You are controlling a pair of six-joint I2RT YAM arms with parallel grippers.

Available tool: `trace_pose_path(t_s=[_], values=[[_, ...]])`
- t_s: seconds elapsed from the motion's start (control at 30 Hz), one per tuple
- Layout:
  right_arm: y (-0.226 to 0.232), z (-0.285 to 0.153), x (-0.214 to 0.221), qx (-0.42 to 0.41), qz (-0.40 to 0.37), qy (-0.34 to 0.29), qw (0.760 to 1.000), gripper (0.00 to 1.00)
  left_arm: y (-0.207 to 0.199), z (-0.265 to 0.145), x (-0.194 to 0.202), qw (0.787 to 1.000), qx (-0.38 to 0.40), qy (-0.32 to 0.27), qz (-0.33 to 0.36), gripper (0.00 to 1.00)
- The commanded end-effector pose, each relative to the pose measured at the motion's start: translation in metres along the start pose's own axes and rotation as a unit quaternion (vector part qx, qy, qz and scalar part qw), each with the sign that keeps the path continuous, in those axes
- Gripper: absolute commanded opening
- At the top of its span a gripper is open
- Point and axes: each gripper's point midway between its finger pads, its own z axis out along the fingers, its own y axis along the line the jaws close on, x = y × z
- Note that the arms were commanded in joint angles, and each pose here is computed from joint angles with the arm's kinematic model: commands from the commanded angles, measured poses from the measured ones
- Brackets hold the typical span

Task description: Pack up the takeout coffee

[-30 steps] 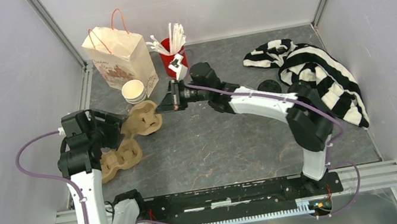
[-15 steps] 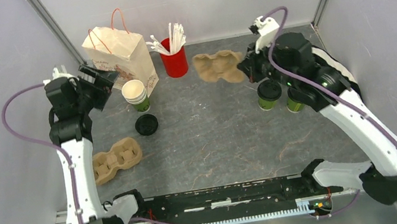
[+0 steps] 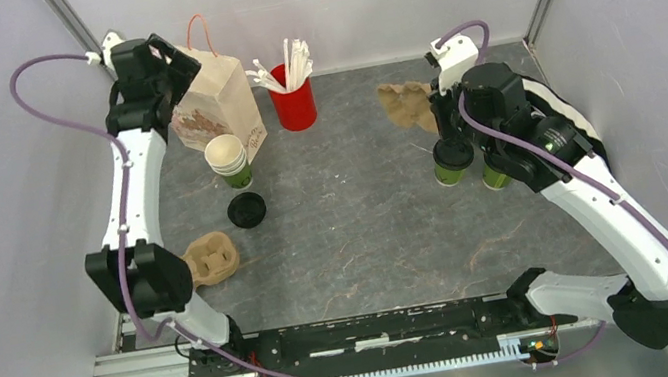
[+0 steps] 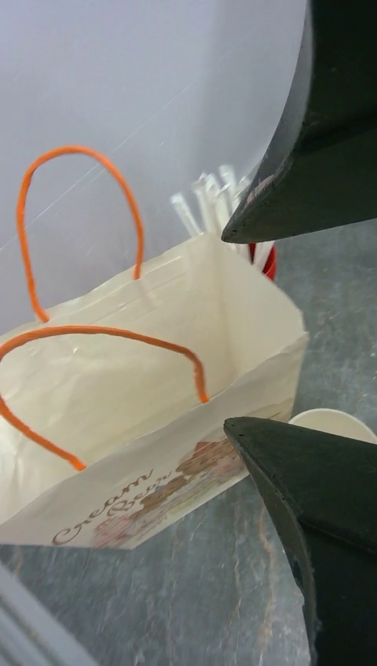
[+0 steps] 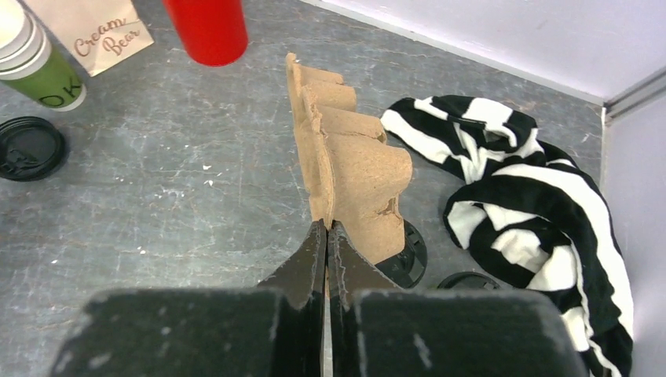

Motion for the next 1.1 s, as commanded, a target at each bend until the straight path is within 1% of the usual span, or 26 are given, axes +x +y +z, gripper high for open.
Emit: trace_pose_path(t_s=[0.0, 0.07, 0.17, 0.2, 0.3, 0.37, 0.4, 0.47, 0.5, 0.57, 0.6, 0.77, 0.93, 1.07], values=[[-0.018, -0.008, -0.001, 0.045, 0.000, -0.022, 0.999, 0.00, 0.021, 0.008, -0.020, 0.990, -0.115, -0.060, 0.055, 0.86], [-0.022, -0.009, 0.001, 0.056, -0.006, -0.022, 0.998, 0.00, 0.027, 0.012, -0.027, 0.986, -0.132, -0.080, 0.056, 0.84], [-0.027, -0.011, -0.004, 0.065, -0.019, -0.024, 0.997, 0.00, 0.021, 0.023, -0.034, 0.984, -0.118, -0.097, 0.087, 0.82], [-0.029, -0.012, -0.006, 0.067, -0.035, -0.023, 0.997, 0.00, 0.018, 0.027, -0.038, 0.984, -0.114, -0.102, 0.088, 0.80], [-0.029, -0.011, -0.010, 0.065, -0.049, -0.022, 0.996, 0.00, 0.003, 0.037, -0.043, 0.988, -0.075, -0.110, 0.083, 0.70], [-0.026, -0.010, -0.011, 0.058, -0.050, -0.022, 0.997, 0.00, -0.004, 0.041, -0.046, 0.989, -0.059, -0.115, 0.069, 0.58], [-0.025, -0.009, -0.010, 0.054, -0.050, -0.022, 0.997, 0.00, -0.005, 0.044, -0.045, 0.990, -0.056, -0.113, 0.064, 0.55], [-0.023, -0.007, -0.008, 0.051, -0.051, -0.020, 0.997, 0.00, -0.009, 0.051, -0.040, 0.992, -0.048, -0.102, 0.061, 0.50], [-0.024, -0.006, -0.007, 0.053, -0.052, -0.020, 0.997, 0.00, -0.011, 0.054, -0.037, 0.993, -0.041, -0.094, 0.063, 0.44], [-0.026, -0.006, -0.007, 0.058, -0.054, -0.019, 0.997, 0.00, -0.013, 0.056, -0.033, 0.994, -0.038, -0.079, 0.068, 0.30], [-0.026, -0.006, -0.007, 0.059, -0.054, -0.019, 0.997, 0.00, -0.015, 0.056, -0.031, 0.994, -0.036, -0.074, 0.069, 0.26], [-0.025, -0.004, -0.007, 0.057, -0.054, -0.022, 0.997, 0.00, -0.031, 0.049, -0.021, 0.996, 0.013, -0.042, 0.078, 0.18], [-0.021, -0.001, -0.007, 0.049, -0.055, -0.022, 0.997, 0.00, -0.039, 0.038, 0.000, 0.997, 0.054, -0.001, 0.062, 0.07], [-0.020, -0.001, -0.007, 0.044, -0.053, -0.023, 0.997, 0.00, -0.051, 0.029, 0.015, 0.993, 0.102, 0.027, 0.052, 0.03]])
